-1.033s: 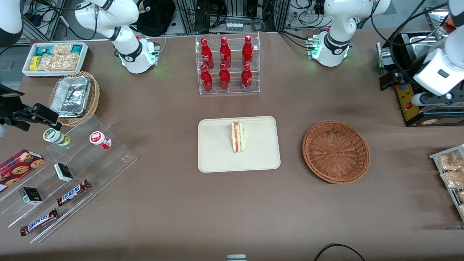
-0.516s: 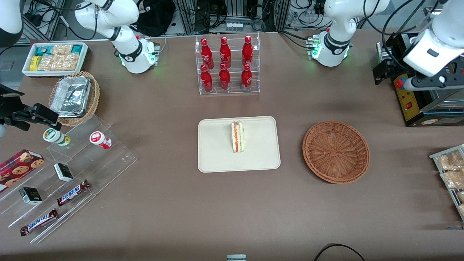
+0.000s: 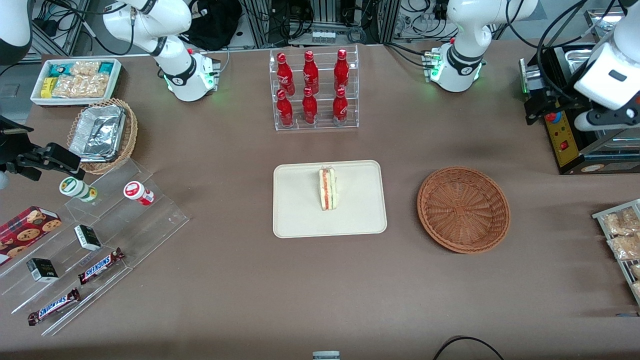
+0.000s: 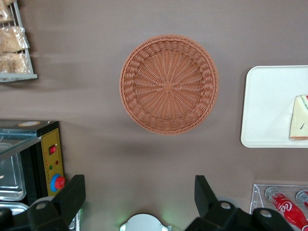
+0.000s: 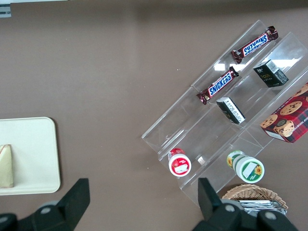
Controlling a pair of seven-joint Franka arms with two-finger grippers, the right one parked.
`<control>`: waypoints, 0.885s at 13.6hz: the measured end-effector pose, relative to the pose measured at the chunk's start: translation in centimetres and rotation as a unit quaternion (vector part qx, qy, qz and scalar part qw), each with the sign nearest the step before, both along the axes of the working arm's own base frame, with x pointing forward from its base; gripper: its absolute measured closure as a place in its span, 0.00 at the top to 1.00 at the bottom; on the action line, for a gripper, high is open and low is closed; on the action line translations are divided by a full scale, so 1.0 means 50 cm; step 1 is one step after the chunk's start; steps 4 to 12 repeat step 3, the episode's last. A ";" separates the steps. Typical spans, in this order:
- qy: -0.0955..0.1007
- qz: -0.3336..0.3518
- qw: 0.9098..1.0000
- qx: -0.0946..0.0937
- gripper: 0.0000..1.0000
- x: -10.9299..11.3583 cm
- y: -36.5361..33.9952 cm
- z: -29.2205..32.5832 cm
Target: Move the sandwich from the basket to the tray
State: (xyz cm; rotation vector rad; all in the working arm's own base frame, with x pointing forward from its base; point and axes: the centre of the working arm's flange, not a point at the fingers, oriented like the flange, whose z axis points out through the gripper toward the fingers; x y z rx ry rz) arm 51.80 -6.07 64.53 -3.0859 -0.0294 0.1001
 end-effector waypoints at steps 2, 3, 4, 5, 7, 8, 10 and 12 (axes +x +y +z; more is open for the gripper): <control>0.001 -0.003 1.000 -0.003 1.00 0.021 -0.010 -0.006; 0.003 -0.004 1.000 -0.003 1.00 0.027 -0.012 -0.011; 0.003 -0.004 1.000 -0.003 1.00 0.027 -0.012 -0.011; 0.003 -0.004 1.000 -0.003 1.00 0.027 -0.012 -0.011; 0.003 -0.004 1.000 -0.003 1.00 0.027 -0.012 -0.011; 0.003 -0.004 1.000 -0.003 1.00 0.027 -0.012 -0.011; 0.003 -0.004 1.000 -0.003 1.00 0.027 -0.012 -0.011; 0.003 -0.004 1.000 -0.003 1.00 0.027 -0.012 -0.011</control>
